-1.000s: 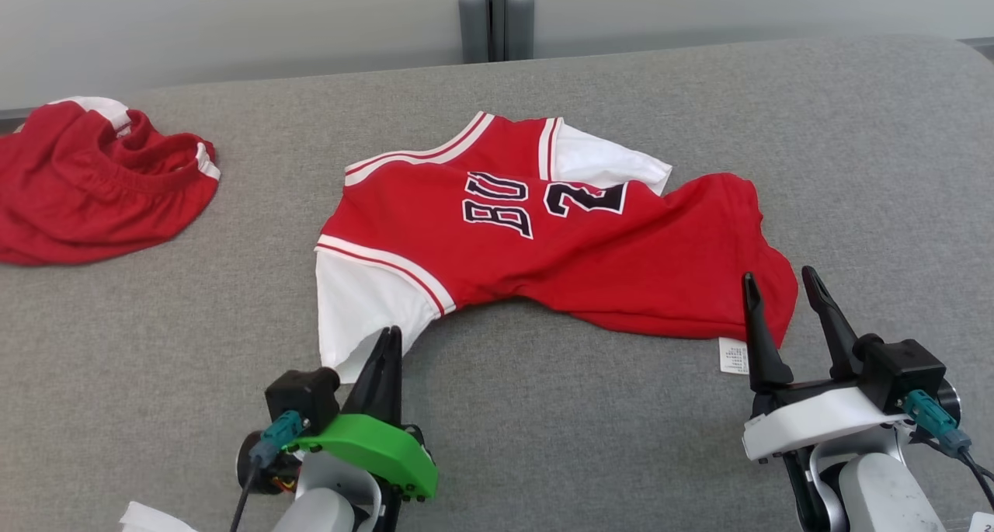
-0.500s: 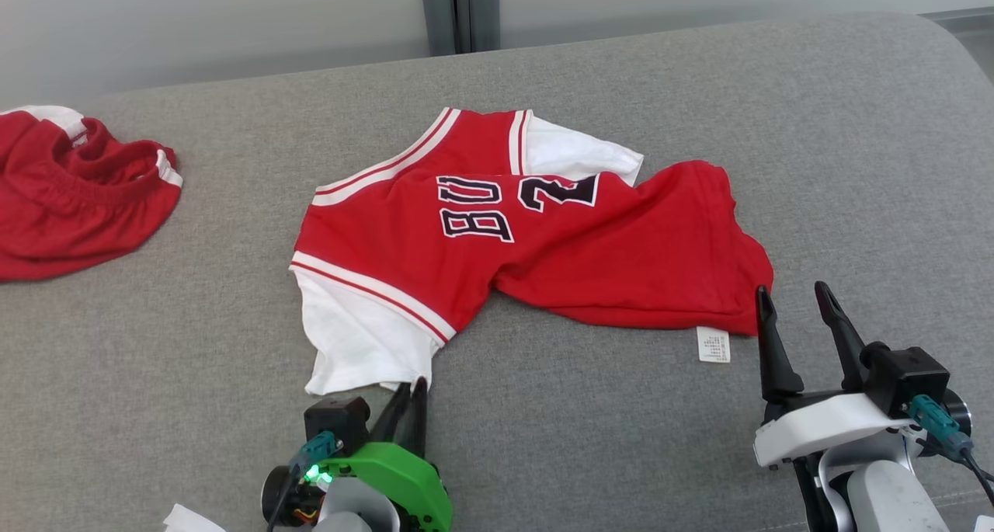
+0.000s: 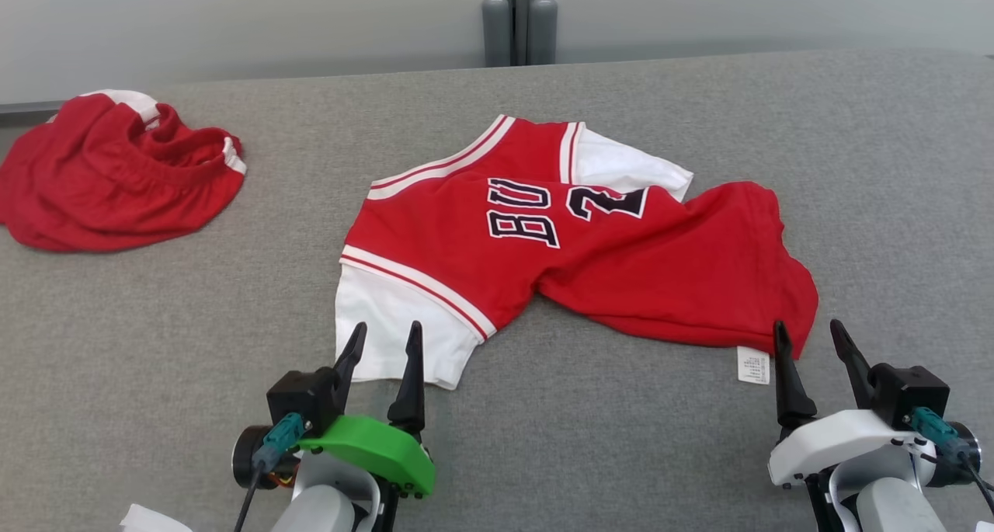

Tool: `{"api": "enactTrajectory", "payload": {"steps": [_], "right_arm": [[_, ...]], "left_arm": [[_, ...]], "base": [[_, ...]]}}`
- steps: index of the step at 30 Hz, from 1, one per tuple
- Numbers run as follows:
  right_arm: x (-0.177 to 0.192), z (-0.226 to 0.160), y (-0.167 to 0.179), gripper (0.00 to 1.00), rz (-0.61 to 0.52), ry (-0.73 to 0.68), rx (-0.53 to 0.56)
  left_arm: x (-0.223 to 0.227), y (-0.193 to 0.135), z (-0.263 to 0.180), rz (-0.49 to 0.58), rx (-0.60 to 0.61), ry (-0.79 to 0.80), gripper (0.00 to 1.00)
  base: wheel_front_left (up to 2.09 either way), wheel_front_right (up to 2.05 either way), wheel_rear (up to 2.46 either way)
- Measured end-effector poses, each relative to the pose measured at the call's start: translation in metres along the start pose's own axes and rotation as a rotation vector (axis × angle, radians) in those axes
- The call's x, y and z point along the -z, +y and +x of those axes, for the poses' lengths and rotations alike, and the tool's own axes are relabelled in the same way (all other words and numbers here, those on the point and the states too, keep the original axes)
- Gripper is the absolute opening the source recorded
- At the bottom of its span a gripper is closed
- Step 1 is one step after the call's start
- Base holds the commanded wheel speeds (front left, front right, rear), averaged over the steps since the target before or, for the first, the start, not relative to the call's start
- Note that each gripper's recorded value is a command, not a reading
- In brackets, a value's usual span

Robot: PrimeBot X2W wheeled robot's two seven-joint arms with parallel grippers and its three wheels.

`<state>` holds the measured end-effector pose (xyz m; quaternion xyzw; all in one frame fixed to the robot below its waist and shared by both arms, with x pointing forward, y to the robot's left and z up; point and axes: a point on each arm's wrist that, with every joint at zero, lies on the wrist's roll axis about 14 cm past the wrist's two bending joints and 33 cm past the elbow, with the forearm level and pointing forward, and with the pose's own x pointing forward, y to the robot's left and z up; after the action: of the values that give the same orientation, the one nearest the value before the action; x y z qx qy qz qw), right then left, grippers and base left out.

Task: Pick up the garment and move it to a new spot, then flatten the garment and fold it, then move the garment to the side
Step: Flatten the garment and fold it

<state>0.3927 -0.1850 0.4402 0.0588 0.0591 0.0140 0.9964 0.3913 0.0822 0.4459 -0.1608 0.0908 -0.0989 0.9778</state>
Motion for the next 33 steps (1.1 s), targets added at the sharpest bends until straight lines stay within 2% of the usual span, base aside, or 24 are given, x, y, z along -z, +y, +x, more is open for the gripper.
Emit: {"api": "enactTrajectory", "payload": {"steps": [14,27,28,29,31,32,33], "right_arm": [[0.041,0.029,0.013,1.0,-0.017,0.155,-0.023],[0.043,0.036,0.033,1.0,0.028,0.169,-0.069],[0.042,0.036,0.033,0.97,0.03,0.168,-0.07],[0.041,0.037,0.033,0.89,0.031,0.166,-0.07],[0.039,0.039,0.031,0.7,0.034,0.16,-0.066],[0.039,0.039,0.031,0.54,0.034,0.159,-0.063],[0.039,0.039,0.03,0.46,0.035,0.16,-0.061]], "left_arm": [[-0.024,0.048,-0.027,-0.019,-0.167,-0.09,1.0],[-0.027,0.053,-0.029,-0.015,-0.191,-0.105,1.0],[-0.027,0.053,-0.028,-0.016,-0.189,-0.105,1.0],[-0.027,0.053,-0.028,-0.017,-0.188,-0.105,1.0],[-0.027,0.053,-0.027,-0.015,-0.186,-0.106,1.0],[-0.027,0.053,-0.027,-0.015,-0.185,-0.106,1.0],[-0.027,0.053,-0.026,-0.016,-0.186,-0.106,1.0]], "base": [[0.0,0.0,0.0],[0.0,0.0,0.0],[0.0,0.0,0.0],[0.0,0.0,0.0],[0.0,0.0,0.0],[0.0,0.0,0.0],[0.0,0.0,0.0]]}}
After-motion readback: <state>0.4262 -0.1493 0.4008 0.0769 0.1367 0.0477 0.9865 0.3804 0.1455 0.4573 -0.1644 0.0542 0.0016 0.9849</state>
